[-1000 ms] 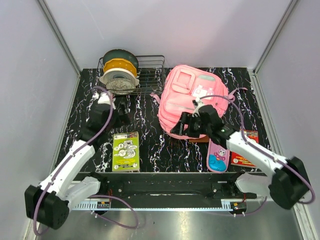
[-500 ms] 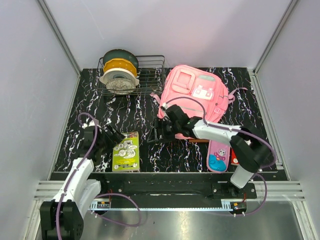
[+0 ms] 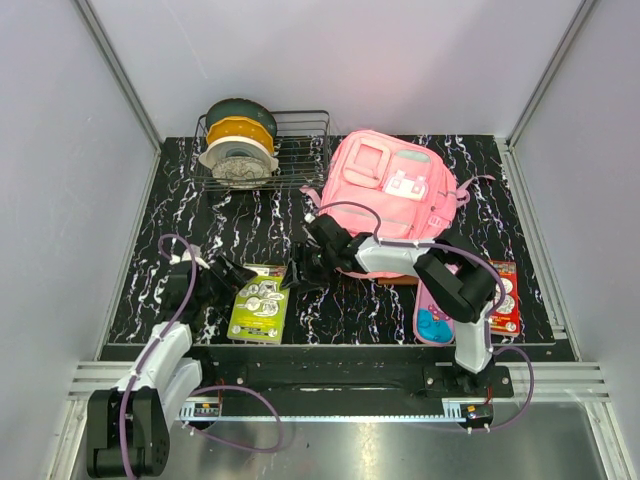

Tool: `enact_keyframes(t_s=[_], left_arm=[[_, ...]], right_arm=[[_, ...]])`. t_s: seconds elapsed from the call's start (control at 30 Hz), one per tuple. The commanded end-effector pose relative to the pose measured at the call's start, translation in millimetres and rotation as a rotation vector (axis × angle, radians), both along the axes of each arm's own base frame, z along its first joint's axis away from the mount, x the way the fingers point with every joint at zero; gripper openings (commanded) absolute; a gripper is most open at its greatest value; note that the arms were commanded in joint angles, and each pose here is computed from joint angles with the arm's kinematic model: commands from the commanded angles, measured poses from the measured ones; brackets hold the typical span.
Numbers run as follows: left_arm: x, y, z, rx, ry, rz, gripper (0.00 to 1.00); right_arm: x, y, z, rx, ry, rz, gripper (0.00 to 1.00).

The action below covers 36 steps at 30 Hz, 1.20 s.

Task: Pack the student bag
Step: Pick up the book from the center of the board.

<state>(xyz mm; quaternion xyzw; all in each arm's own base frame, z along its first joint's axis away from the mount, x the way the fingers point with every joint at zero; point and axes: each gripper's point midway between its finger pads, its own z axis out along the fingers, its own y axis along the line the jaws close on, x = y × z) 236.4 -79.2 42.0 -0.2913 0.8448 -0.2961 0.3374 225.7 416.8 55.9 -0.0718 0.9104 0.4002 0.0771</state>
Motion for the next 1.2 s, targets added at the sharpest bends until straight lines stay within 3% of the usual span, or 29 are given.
enact_keyframes(t_s=[0.0, 0.17, 0.27, 0.57, 0.73, 0.83, 0.9, 0.97, 1.17], left_arm=[[-12, -9, -10, -0.047, 0.029, -0.032, 0.91], [-12, -11, -8, -0.053, 0.013, -0.047, 0.86], [-12, -12, -6, -0.047, 0.003, -0.064, 0.78], [-15, -17, -5, -0.048, -0.012, -0.118, 0.57], [-16, -23, -5, -0.072, -0.020, -0.147, 0.47], [-16, -25, -5, -0.079, -0.020, -0.157, 0.41], [-14, -25, -4, -0.082, -0.027, -0.159, 0.40], [-14, -26, -2, -0.085, -0.031, -0.165, 0.38], [-11, -28, 2, -0.089, -0.052, -0.177, 0.35]], right_arm=[[0, 14, 2, -0.006, 0.036, -0.002, 0.64], [-3, 21, -12, -0.003, 0.077, -0.011, 0.61], [-3, 26, -16, 0.013, 0.090, -0.006, 0.47], [4, 30, -17, 0.019, 0.082, -0.034, 0.51], [7, 37, -6, 0.077, 0.050, -0.024, 0.49], [9, 40, 1, 0.099, 0.030, -0.018, 0.33], [9, 41, 4, 0.109, 0.024, -0.014, 0.34], [9, 42, 8, 0.125, 0.020, -0.006, 0.46], [11, 44, 22, 0.169, -0.022, -0.002, 0.49]])
